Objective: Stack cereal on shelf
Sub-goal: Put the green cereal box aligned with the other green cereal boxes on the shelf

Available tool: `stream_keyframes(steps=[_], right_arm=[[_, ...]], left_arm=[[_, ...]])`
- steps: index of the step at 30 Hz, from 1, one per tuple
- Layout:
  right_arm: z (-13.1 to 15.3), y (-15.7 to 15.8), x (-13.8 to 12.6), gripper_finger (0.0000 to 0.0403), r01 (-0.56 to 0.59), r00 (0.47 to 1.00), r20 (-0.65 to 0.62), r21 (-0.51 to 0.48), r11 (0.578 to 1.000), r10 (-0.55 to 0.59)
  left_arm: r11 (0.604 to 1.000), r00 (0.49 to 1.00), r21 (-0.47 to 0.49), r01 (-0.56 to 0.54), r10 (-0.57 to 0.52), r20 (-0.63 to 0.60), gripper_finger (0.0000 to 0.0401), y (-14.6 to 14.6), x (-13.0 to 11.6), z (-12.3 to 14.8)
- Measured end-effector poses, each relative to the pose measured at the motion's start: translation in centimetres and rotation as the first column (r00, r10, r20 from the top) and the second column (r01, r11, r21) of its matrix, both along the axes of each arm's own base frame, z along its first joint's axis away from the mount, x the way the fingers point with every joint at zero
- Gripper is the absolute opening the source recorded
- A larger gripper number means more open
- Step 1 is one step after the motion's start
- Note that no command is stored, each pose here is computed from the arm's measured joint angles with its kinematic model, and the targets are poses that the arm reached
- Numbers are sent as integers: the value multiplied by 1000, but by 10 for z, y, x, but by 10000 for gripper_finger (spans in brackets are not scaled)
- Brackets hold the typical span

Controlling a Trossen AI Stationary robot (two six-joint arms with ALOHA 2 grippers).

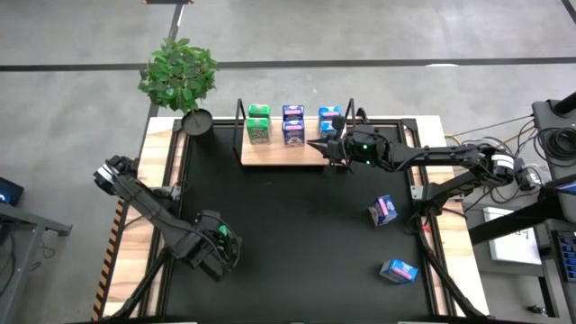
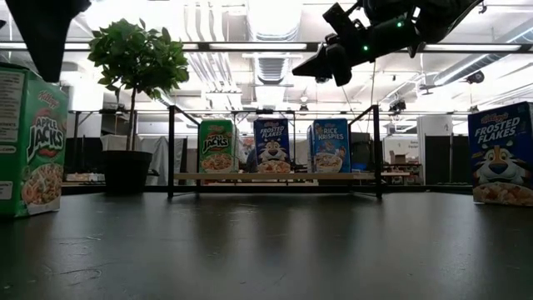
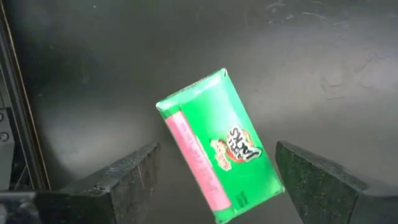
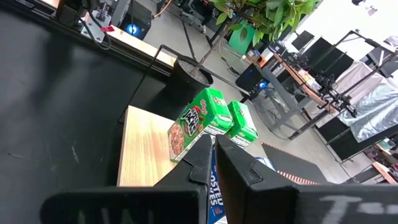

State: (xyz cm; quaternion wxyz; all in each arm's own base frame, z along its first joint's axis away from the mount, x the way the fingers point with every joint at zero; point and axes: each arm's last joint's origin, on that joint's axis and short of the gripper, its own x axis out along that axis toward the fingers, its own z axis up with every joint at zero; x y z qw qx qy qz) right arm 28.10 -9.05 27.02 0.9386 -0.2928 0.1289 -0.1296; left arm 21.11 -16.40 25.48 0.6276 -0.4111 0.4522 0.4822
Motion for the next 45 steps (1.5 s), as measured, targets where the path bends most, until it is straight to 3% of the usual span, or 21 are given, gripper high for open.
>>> stream_keyframes(steps=[24,29,32,36,41,45], right_arm=[[0,0,0,12,1,1000,-3,1,1000,-1],[-1,0,0,12,1,1000,-13,4,1000,-1],[-2,0,0,12,1,1000,-16,6,1000,-1],[-2,0,0,12,2,1000,-19,14,1000,-2],[-2,0,0,12,2,1000,-20,15,1000,-2],[-2,0,0,12,2,1000,-21,15,1000,-2]], left_arm=[[997,997,-5,76,-76,1,179,1,3,-8],[980,984,93,175,-178,25,173,7,10,-1],[945,961,184,270,-276,12,173,17,18,7],[888,916,229,398,-397,-51,173,34,30,14],[745,794,280,605,-592,-140,173,55,48,17],[641,702,293,710,-679,-215,173,83,59,23]])
